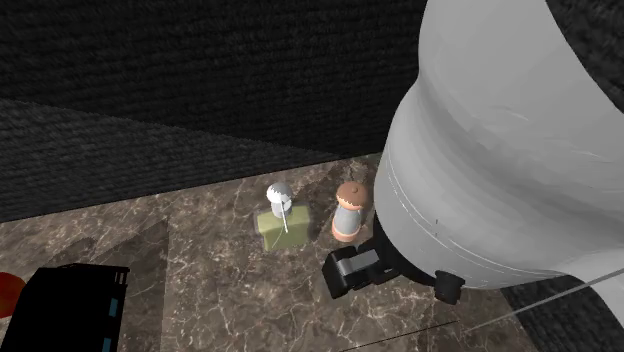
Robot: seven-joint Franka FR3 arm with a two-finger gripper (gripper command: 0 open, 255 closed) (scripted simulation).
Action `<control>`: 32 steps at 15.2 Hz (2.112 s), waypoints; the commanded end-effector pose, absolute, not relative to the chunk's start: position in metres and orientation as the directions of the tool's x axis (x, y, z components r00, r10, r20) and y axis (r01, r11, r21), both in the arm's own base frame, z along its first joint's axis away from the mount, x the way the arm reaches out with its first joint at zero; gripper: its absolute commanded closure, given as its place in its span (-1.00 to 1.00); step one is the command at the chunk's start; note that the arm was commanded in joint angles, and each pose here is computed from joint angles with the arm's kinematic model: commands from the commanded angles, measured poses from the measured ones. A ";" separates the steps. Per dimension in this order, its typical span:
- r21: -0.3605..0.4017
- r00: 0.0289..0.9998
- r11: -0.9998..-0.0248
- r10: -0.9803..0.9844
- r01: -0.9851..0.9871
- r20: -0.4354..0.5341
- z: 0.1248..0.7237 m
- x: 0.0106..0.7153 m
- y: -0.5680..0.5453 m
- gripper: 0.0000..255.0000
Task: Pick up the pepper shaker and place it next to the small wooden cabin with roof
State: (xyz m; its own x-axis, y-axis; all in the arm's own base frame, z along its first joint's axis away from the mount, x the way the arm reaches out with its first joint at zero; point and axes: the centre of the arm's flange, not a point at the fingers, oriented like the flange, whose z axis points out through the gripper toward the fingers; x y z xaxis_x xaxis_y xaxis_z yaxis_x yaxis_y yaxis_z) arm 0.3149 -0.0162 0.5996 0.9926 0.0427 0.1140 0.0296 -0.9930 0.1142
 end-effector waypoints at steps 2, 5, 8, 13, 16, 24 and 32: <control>0.118 0.993 -0.993 0.041 0.027 0.112 0.591 0.325 -0.018 -1.00; 0.130 0.994 -0.991 0.035 0.021 0.106 0.565 0.355 -0.024 -1.00; 0.141 0.994 -0.990 0.029 0.015 0.101 0.539 0.385 -0.031 -1.00; 0.161 0.996 -0.987 0.020 0.005 0.092 0.496 0.434 -0.043 -1.00; 0.172 0.996 -0.985 0.014 -0.001 0.086 0.470 0.463 -0.051 -1.00; 0.189 0.997 -0.982 0.005 -0.010 0.078 0.417 0.506 -0.066 -1.00; 0.189 0.997 -0.982 0.005 -0.010 0.078 0.393 0.508 -0.071 -1.00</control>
